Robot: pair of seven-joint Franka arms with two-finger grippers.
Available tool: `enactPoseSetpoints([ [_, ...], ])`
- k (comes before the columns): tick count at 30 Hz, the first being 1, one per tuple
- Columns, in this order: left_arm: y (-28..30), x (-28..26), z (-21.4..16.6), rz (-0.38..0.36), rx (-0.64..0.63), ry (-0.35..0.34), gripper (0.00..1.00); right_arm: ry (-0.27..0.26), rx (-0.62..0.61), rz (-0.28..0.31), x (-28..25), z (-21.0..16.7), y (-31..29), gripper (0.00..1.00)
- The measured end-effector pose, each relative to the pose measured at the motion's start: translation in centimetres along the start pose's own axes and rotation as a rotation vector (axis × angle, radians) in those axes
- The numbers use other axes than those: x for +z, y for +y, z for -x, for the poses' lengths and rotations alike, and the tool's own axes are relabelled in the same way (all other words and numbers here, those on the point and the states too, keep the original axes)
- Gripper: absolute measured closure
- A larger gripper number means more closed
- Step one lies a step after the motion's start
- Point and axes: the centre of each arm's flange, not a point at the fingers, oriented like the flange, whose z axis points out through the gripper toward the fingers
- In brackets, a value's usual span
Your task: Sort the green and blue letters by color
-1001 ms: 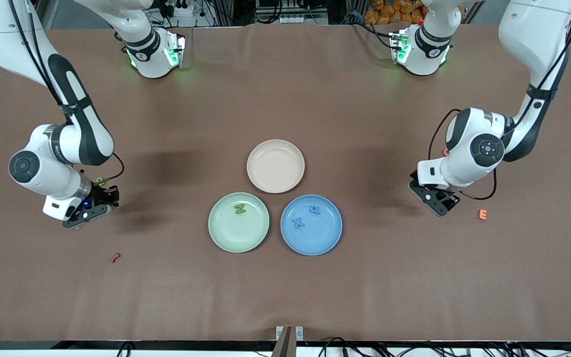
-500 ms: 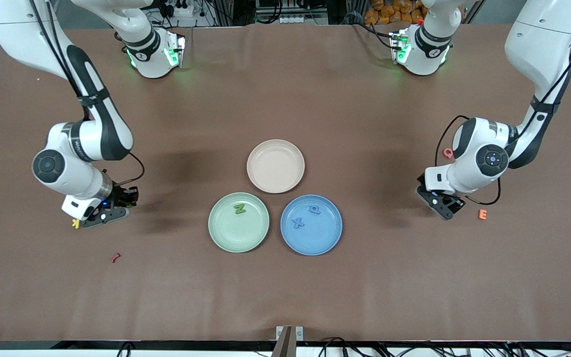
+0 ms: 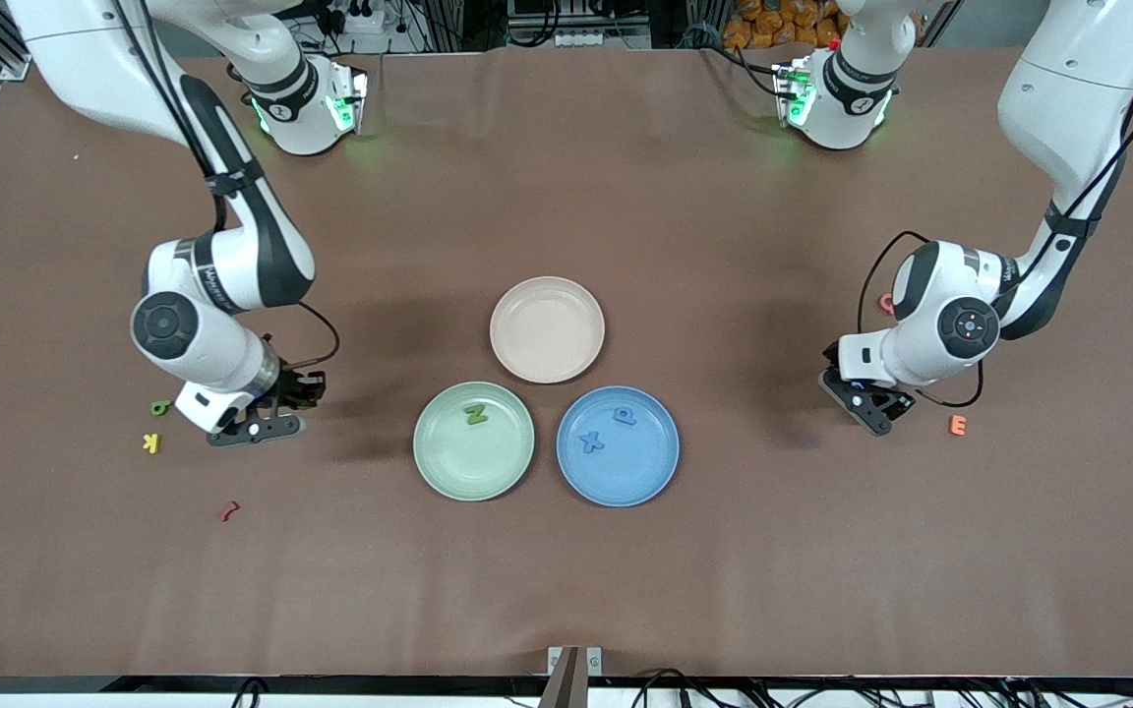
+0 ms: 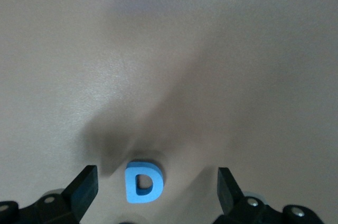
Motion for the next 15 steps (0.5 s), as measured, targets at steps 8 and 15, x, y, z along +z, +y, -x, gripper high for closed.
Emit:
enactPoseSetpoints([
  [8,-0.4,0.3,0.5,0.002,-0.007,-0.003,0.00,0.015,0.063,0.000,-0.7,-0.1,-4.2,0.74],
  [15,-0.8,0.7,0.9,0.000,-0.012,0.002,0.11,0.034,0.123,-0.006,-1.3,-0.4,-7.5,0.74],
])
